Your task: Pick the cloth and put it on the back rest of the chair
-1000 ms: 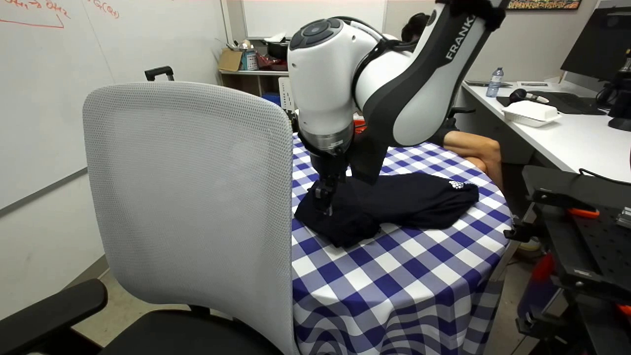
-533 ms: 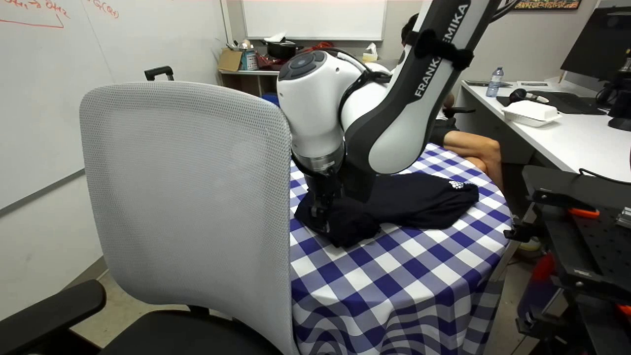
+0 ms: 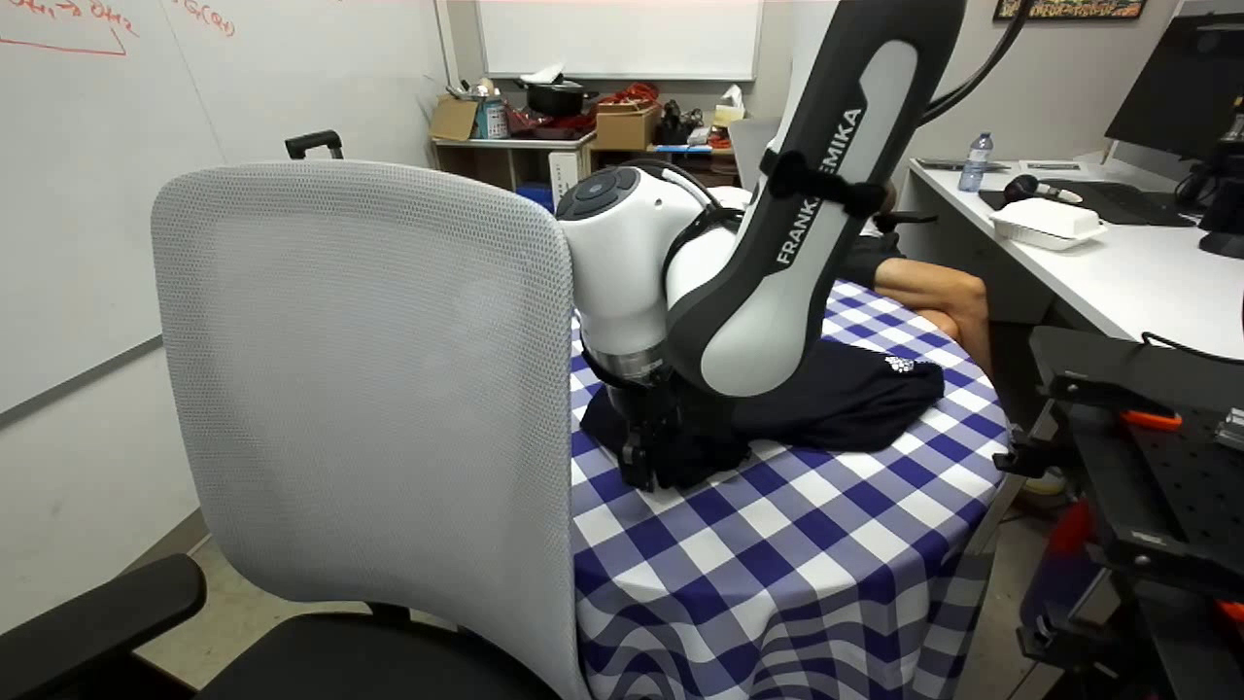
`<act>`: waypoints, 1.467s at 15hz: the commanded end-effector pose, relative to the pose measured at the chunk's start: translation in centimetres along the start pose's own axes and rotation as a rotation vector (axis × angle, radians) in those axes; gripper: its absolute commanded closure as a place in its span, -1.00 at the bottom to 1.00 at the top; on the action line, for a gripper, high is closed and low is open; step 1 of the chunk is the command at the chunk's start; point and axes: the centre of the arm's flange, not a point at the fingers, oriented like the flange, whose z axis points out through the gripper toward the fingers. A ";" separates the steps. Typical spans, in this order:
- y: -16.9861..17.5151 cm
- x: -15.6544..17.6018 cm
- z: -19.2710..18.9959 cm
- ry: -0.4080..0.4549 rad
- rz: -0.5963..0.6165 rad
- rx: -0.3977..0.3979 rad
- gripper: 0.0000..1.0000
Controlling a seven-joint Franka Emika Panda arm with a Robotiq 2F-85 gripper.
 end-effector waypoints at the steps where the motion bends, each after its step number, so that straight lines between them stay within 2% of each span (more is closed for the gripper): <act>1: -1.0 1.6 1.5 0.009 0.004 -0.016 -0.47; 7: -0.1 1.9 1.8 0.019 -0.003 -0.061 0.45; 10: 1.0 2.1 -0.2 0.040 0.013 -0.078 0.89; 11: 1.7 2.1 -1.2 0.047 0.024 -0.087 0.97; 13: 3.6 2.0 -3.6 0.066 0.054 -0.112 0.99; 14: 4.8 1.7 -5.3 0.078 0.074 -0.126 0.91; 17: 8.2 0.8 -10.6 0.115 0.148 -0.144 0.90; 22: 12.7 -2.3 -19.7 0.170 0.325 -0.112 0.90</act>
